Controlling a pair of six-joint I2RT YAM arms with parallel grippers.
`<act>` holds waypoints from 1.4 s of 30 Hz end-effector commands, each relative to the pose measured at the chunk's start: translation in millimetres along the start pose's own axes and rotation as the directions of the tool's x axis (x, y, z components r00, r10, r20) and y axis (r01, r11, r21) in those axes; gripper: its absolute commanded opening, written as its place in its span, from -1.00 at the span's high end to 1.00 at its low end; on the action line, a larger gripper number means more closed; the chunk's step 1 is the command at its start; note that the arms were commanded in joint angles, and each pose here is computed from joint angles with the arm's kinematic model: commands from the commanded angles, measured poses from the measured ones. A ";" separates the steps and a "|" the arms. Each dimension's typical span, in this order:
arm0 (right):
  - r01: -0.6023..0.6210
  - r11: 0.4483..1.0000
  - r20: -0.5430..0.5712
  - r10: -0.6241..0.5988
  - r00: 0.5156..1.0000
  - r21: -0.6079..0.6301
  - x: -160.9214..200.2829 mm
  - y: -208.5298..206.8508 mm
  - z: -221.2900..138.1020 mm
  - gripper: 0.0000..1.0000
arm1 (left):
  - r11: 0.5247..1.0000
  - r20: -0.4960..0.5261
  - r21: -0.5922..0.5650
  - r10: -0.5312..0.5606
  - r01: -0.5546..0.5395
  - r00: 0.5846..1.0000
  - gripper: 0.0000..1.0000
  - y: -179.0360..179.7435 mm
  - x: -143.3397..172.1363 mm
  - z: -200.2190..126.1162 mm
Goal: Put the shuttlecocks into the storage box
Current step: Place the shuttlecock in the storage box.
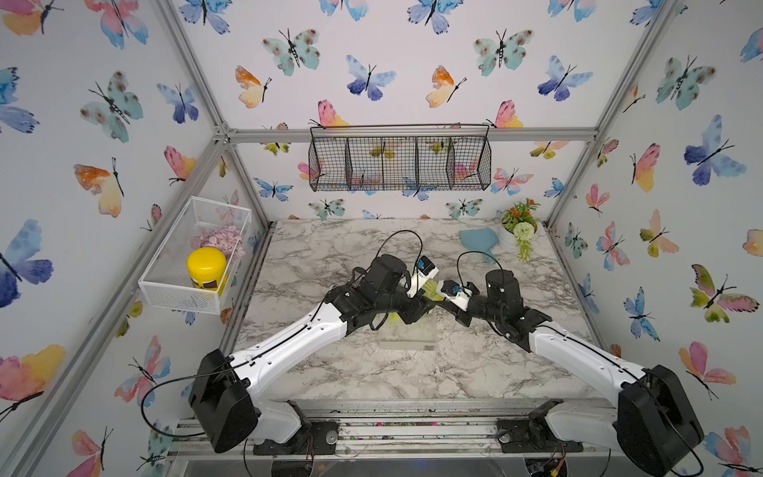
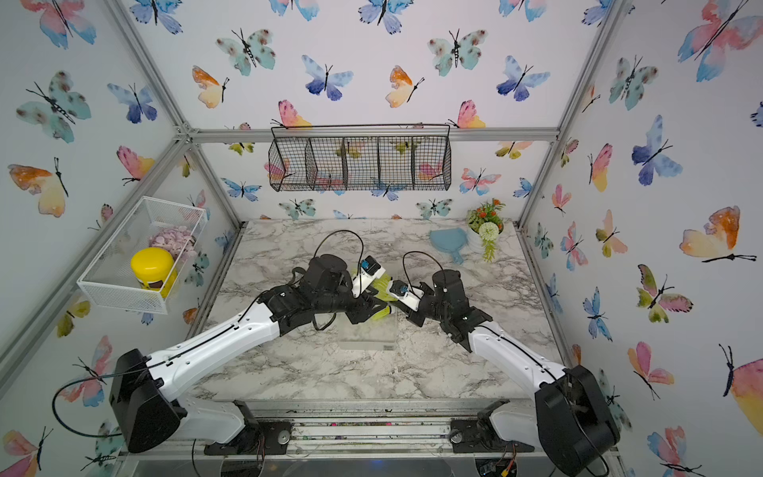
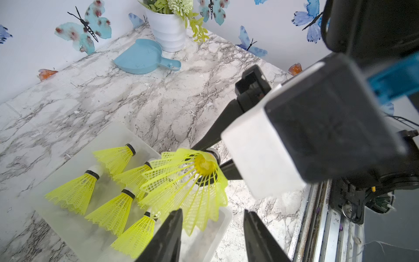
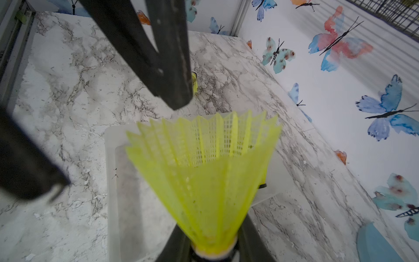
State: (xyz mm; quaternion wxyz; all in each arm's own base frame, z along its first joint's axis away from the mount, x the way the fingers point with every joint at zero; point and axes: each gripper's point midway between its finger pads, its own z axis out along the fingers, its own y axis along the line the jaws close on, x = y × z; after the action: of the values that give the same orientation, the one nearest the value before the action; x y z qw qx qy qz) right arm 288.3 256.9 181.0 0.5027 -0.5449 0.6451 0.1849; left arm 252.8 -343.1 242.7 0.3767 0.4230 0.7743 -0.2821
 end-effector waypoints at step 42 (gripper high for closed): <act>-0.119 0.955 -0.061 0.141 0.988 0.273 25.3 -36.2 -11.6 -0.16 | 0.955 0.092 -0.227 -0.175 0.192 0.980 1.00 44.0 -7.7 -1.5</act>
State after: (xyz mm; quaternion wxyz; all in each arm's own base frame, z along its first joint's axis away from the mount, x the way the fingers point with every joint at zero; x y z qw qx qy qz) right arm 307.8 234.2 171.1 0.5125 -0.4739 0.7035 0.1336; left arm 280.9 -337.1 224.3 0.3878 0.3496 0.8180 -0.2414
